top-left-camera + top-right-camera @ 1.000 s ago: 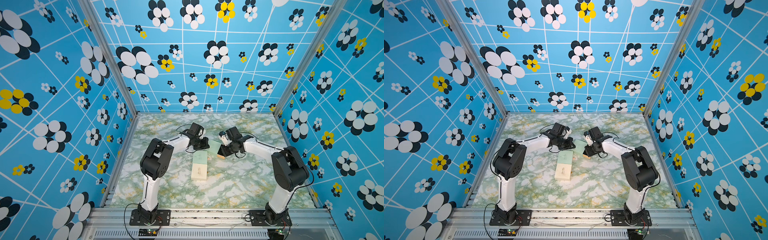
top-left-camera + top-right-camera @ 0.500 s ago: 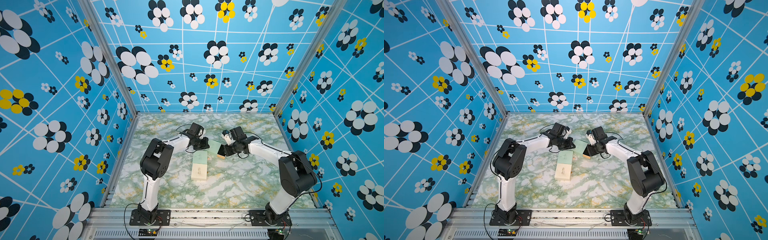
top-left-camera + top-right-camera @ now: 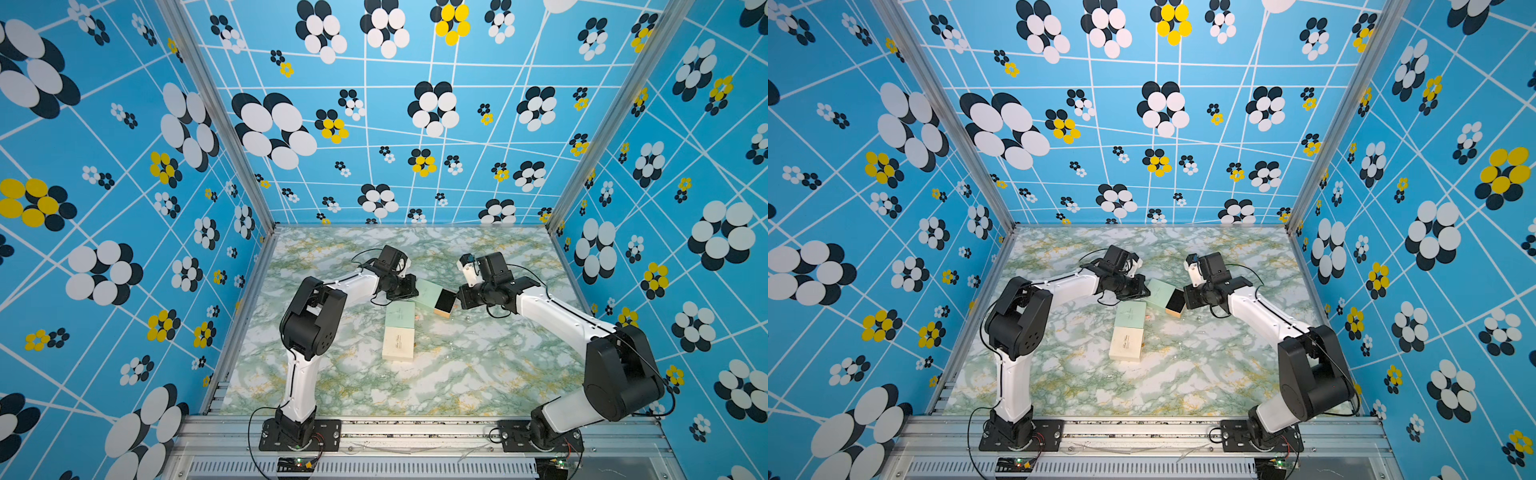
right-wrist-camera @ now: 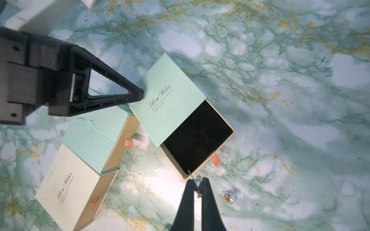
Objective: Take out the earrings from the drawer-style jewelry box
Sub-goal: Place the earring at the center of the board.
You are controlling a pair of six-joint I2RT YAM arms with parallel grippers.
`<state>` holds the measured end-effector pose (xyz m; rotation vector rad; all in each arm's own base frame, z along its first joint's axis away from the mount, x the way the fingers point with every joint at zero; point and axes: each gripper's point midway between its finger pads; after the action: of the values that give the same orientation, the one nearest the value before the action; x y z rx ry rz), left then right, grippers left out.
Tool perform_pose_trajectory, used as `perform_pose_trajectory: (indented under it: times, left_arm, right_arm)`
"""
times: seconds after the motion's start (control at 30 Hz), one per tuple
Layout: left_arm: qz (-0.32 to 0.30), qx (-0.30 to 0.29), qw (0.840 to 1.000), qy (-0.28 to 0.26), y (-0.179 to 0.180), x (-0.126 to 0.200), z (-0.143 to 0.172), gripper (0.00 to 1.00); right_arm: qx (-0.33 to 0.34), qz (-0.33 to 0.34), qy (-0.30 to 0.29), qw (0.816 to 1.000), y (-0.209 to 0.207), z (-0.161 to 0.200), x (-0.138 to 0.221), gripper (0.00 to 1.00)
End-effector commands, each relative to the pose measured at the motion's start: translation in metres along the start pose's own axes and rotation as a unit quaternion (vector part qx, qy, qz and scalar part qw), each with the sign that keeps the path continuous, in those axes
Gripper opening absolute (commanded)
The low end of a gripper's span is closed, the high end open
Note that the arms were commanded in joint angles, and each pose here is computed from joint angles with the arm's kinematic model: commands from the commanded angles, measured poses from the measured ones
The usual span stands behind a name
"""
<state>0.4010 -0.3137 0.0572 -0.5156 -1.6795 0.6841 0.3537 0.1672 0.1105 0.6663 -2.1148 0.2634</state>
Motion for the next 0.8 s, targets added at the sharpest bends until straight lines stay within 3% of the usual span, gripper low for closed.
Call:
perform_pose_trajectory:
  times: [0.0, 0.77]
  left_arm:
    - [-0.039, 0.021, 0.999, 0.009, 0.027, 0.007, 0.009, 0.00]
    - [-0.035, 0.019, 0.999, 0.003, 0.028, 0.013, 0.008, 0.00]
  right_arm:
    - [-0.031, 0.007, 0.027, 0.999, -0.006, 0.026, 0.001, 0.00]
    - [-0.073, 0.018, 0.093, 0.993, -0.013, 0.074, -0.033, 0.00]
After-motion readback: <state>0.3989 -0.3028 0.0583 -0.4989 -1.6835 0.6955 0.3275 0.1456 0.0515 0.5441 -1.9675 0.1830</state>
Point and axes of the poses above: each gripper's point midway between its finger pads, its own x axis back along the fingers, its own y axis along the line the jaws close on, z = x × y, and after that the axes turned 13 degrees about x, right-handed
